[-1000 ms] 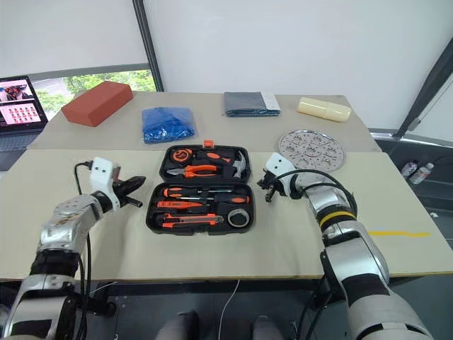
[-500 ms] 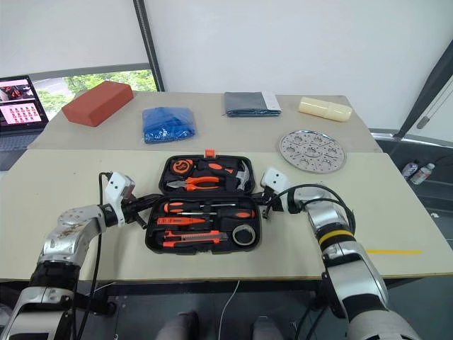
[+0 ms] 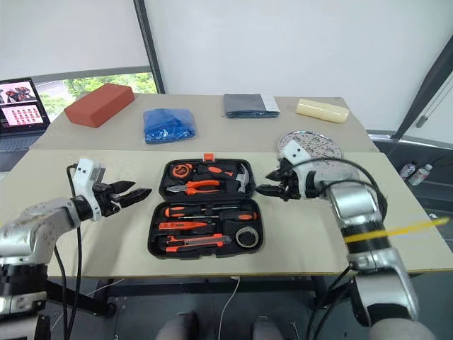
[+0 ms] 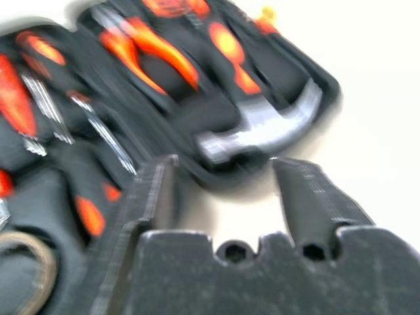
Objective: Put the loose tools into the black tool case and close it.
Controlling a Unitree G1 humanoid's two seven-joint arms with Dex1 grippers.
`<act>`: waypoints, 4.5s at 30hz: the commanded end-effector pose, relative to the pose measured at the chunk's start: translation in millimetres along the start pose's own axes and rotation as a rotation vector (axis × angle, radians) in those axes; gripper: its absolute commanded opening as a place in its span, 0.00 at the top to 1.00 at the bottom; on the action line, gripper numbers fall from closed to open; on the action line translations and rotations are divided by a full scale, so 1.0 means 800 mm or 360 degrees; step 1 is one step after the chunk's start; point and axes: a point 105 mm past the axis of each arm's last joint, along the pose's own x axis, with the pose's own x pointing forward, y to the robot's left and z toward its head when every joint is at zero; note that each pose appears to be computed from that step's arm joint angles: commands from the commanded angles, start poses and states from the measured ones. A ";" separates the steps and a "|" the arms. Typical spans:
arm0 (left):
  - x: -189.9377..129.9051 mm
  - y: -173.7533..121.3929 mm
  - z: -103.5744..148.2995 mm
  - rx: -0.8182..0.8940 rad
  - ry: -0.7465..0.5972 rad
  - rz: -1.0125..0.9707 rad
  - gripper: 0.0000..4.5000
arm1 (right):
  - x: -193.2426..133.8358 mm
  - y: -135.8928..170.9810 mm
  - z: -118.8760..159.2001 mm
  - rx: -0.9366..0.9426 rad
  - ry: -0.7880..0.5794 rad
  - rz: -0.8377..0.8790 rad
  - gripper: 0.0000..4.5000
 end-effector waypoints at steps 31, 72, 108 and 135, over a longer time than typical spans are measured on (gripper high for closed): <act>0.041 -0.003 0.043 0.0028 -0.0631 -0.0096 0.99 | 0.034 -0.028 0.063 0.0118 -0.0647 -0.0048 1.00; 0.048 -0.004 -0.037 0.0754 -0.0115 -0.0385 0.99 | -0.041 0.161 -0.128 -0.0533 -0.0320 0.0688 1.00; 0.071 -0.114 -0.107 0.0743 0.0377 -0.0723 0.99 | 0.042 0.176 -0.076 -0.0456 -0.0571 0.0660 1.00; 0.060 -0.109 -0.119 0.0621 0.0390 -0.0686 0.99 | 0.054 0.161 0.010 -0.0358 -0.0985 0.0556 1.00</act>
